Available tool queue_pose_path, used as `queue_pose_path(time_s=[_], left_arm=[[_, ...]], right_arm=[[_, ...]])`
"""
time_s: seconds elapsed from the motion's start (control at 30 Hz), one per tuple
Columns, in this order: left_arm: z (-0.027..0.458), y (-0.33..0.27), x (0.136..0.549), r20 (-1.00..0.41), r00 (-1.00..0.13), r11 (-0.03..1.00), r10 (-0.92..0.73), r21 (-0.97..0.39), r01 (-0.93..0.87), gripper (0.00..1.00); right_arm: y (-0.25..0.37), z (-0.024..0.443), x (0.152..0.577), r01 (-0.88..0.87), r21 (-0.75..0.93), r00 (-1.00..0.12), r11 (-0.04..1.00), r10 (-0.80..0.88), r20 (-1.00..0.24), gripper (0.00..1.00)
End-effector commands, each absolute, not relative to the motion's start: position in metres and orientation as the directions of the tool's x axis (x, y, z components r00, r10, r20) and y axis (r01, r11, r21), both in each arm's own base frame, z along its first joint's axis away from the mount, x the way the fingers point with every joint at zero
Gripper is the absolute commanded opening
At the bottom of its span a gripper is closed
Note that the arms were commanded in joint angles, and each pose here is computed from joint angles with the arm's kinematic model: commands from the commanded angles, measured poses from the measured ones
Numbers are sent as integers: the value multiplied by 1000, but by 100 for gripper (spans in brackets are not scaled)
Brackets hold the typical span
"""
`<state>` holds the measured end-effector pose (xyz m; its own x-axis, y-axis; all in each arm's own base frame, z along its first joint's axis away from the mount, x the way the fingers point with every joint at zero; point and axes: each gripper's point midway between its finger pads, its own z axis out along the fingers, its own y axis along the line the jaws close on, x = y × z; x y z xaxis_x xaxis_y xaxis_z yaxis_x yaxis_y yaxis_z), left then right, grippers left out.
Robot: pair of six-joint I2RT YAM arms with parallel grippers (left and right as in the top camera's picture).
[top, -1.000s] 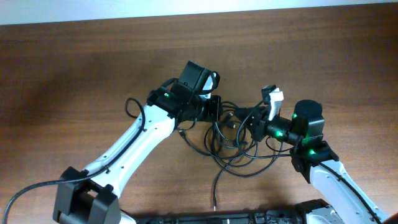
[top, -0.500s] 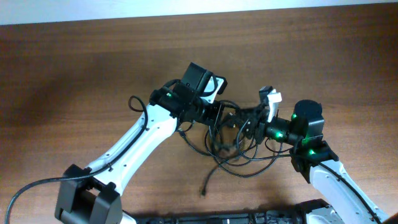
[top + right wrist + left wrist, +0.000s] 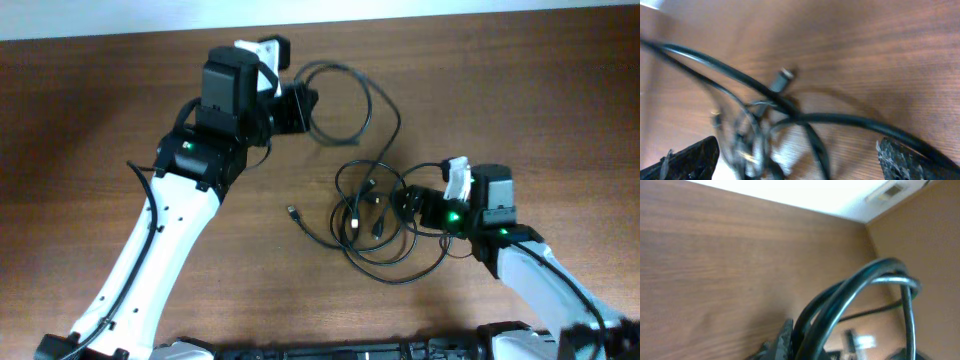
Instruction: Untangle cables
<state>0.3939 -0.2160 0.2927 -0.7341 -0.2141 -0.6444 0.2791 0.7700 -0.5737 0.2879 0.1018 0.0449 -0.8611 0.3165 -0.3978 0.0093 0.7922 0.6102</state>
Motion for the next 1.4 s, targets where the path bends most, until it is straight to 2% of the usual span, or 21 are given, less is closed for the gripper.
queue_pose_path(time_s=[0.0, 0.1, 0.17, 0.23, 0.3, 0.33, 0.57, 0.63, 0.67, 0.7, 0.77, 0.87, 0.9, 0.93, 0.97, 1.0, 1.07, 1.13, 1.17, 1.27, 1.37], left_arm=[[323, -193, 415, -603, -671, 719, -432, -679, 147, 0], [321, -106, 447, -636, -530, 767, -561, -640, -44, 0], [317, -48, 456, -654, -436, 772, -619, -609, -183, 0], [300, 18, 449, -667, -351, 750, -658, -534, -391, 0], [295, 60, 440, -695, -274, 712, -664, -478, -513, 0], [296, 95, 432, -725, -200, 668, -659, -442, -599, 0], [268, 201, 413, -767, -48, 474, -640, -344, -811, 0], [256, 242, 437, -784, 53, 432, -619, -396, -810, 8], [249, 256, 448, -790, 91, 424, -607, -418, -804, 4], [236, 270, 458, -792, 116, 411, -599, -429, -804, 0], [176, 307, 476, -791, 136, 371, -597, -422, -827, 0], [86, 331, 476, -767, 82, 320, -636, -358, -877, 2], [66, 333, 474, -758, 59, 311, -649, -335, -889, 7], [45, 333, 469, -745, 30, 300, -667, -305, -904, 29], [40, 332, 466, -738, 14, 297, -675, -289, -910, 82], [64, 333, 468, -755, 25, 316, -655, -303, -899, 99], [120, 327, 455, -767, 26, 325, -641, -302, -896, 99], [166, 307, 425, -724, 41, 283, -688, -320, -904, 99], [182, 291, 419, -692, 12, 314, -722, -344, -885, 99], [211, 216, 427, -504, -157, 448, -850, -532, -718, 99], [225, 121, 443, -329, -432, 524, -840, -702, -483, 99]], right_arm=[[95, 7, 279, 80, 533, -896, 842, 295, -332, 100], [94, -19, 268, 131, 516, -924, 847, 293, -246, 100], [94, -22, 266, 137, 514, -926, 847, 293, -237, 100], [94, -21, 266, 137, 514, -926, 847, 293, -237, 100], [94, -22, 266, 137, 514, -926, 847, 293, -237, 100], [94, -22, 266, 137, 514, -926, 847, 294, -237, 100], [94, -22, 266, 138, 514, -926, 847, 294, -237, 100], [94, -22, 266, 138, 514, -926, 847, 294, -237, 100], [94, -22, 266, 138, 514, -926, 847, 294, -237, 100], [94, -22, 266, 138, 514, -926, 847, 294, -237, 100], [94, -22, 266, 138, 514, -926, 847, 294, -237, 100], [94, -20, 270, 128, 517, -922, 846, 294, -253, 100], [94, -20, 270, 128, 517, -921, 846, 294, -254, 100], [94, -20, 270, 128, 517, -921, 846, 294, -254, 100], [94, -20, 270, 128, 517, -921, 846, 294, -254, 100], [94, -20, 270, 128, 517, -921, 846, 294, -254, 100], [94, -20, 270, 128, 518, -921, 846, 294, -253, 100], [94, -20, 270, 128, 518, -921, 846, 294, -253, 100], [94, -20, 270, 128, 517, -922, 846, 294, -253, 100], [94, -20, 270, 128, 517, -922, 846, 294, -253, 100], [98, -18, 270, 119, 538, -925, 835, 290, -246, 99]])
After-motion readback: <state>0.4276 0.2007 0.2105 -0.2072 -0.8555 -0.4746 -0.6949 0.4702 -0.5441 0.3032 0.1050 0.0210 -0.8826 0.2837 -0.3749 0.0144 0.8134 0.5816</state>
